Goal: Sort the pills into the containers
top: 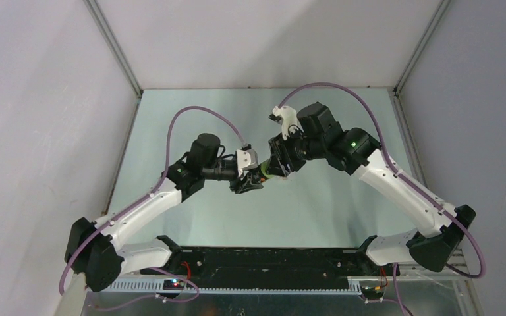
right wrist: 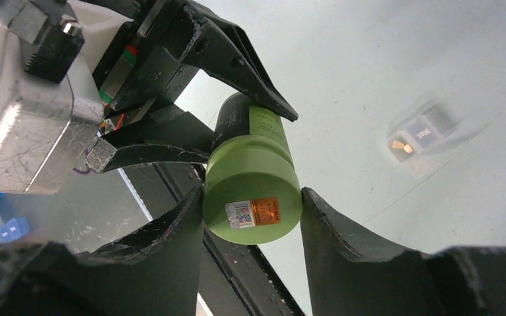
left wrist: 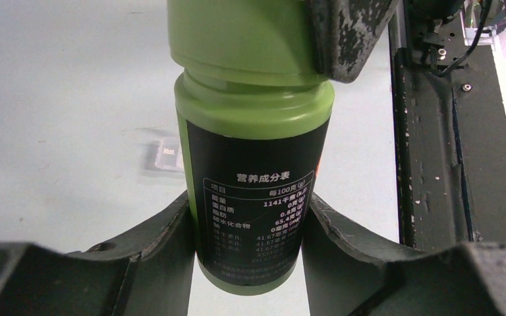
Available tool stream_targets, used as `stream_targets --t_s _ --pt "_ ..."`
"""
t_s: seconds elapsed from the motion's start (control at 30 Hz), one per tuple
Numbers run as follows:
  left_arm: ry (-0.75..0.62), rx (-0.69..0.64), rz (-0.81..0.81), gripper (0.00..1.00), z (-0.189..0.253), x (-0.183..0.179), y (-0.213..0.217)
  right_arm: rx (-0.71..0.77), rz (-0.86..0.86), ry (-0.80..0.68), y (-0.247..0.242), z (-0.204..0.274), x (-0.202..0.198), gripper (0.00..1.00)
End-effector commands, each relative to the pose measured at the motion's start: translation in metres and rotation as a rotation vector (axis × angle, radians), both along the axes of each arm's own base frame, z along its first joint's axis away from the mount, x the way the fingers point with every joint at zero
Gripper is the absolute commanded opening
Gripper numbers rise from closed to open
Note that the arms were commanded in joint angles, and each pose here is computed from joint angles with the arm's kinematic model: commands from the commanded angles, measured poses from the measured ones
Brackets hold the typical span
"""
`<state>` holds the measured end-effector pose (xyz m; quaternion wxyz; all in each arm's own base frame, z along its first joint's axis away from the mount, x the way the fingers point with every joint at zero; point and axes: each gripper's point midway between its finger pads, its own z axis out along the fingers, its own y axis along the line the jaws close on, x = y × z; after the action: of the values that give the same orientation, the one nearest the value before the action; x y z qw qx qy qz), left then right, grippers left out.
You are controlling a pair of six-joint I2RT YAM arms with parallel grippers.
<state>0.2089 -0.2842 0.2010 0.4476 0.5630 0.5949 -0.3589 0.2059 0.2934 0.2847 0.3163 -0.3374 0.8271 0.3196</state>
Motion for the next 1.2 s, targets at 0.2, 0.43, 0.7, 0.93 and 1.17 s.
stream_targets --t_s 0.2,0.43,0.7,0.93,1.17 --pt "-0.155 -0.078 -0.035 0.00 0.053 0.011 -0.010 -0.132 0.056 0.060 -0.005 -0.020 -0.015 0.28" --pt "-0.159 -0.108 -0.014 0.00 0.057 0.014 -0.012 -0.114 -0.154 0.143 0.000 -0.027 0.000 0.29" --pt "-0.205 -0.155 0.052 0.00 0.063 0.024 -0.010 0.050 -0.504 0.356 0.007 -0.019 0.013 0.32" --pt "-0.237 -0.193 0.079 0.00 0.070 0.025 -0.008 0.226 -0.596 0.539 0.026 -0.006 0.013 0.34" --pt "-0.241 -0.176 0.102 0.00 0.063 0.027 -0.004 0.235 -0.577 0.580 0.028 -0.002 0.011 0.36"
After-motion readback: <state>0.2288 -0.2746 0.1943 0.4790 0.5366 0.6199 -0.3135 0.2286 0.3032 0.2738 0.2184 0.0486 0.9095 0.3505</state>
